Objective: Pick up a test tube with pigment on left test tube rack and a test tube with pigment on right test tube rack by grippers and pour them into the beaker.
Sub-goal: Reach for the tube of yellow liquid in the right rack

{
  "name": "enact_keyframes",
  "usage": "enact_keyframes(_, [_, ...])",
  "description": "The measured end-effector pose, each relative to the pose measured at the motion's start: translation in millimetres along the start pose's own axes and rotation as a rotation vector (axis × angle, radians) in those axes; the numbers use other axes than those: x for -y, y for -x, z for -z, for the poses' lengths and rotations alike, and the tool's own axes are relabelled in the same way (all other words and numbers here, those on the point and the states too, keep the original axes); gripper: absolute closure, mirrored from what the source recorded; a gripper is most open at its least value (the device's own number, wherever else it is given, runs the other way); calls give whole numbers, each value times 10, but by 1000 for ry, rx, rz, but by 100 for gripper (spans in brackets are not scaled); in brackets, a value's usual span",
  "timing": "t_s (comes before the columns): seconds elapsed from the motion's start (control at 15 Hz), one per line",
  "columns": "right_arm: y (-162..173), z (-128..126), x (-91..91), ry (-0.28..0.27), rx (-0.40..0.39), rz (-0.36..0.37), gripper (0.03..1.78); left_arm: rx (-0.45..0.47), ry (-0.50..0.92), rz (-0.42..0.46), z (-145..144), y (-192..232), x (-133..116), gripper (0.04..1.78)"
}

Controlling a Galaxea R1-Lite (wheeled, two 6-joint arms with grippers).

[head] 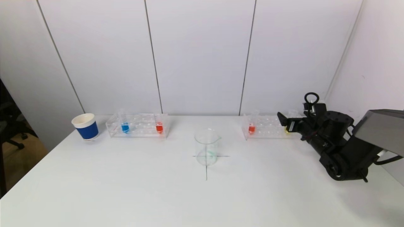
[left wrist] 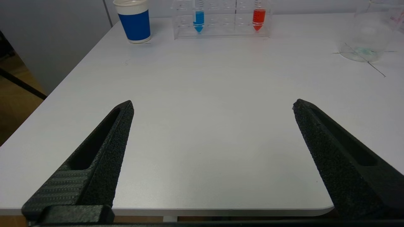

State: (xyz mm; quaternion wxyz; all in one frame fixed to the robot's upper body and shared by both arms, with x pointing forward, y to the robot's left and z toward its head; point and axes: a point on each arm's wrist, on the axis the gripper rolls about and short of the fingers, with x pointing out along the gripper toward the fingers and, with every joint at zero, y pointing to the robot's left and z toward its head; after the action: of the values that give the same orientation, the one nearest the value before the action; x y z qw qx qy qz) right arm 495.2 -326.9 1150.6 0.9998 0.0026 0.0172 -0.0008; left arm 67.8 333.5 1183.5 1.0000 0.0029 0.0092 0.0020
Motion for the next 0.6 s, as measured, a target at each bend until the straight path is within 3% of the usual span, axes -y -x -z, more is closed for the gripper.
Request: enact_keyframes(0.6, [-22,29,9,0,-5,4,4,0,0,0,0,0,0,6])
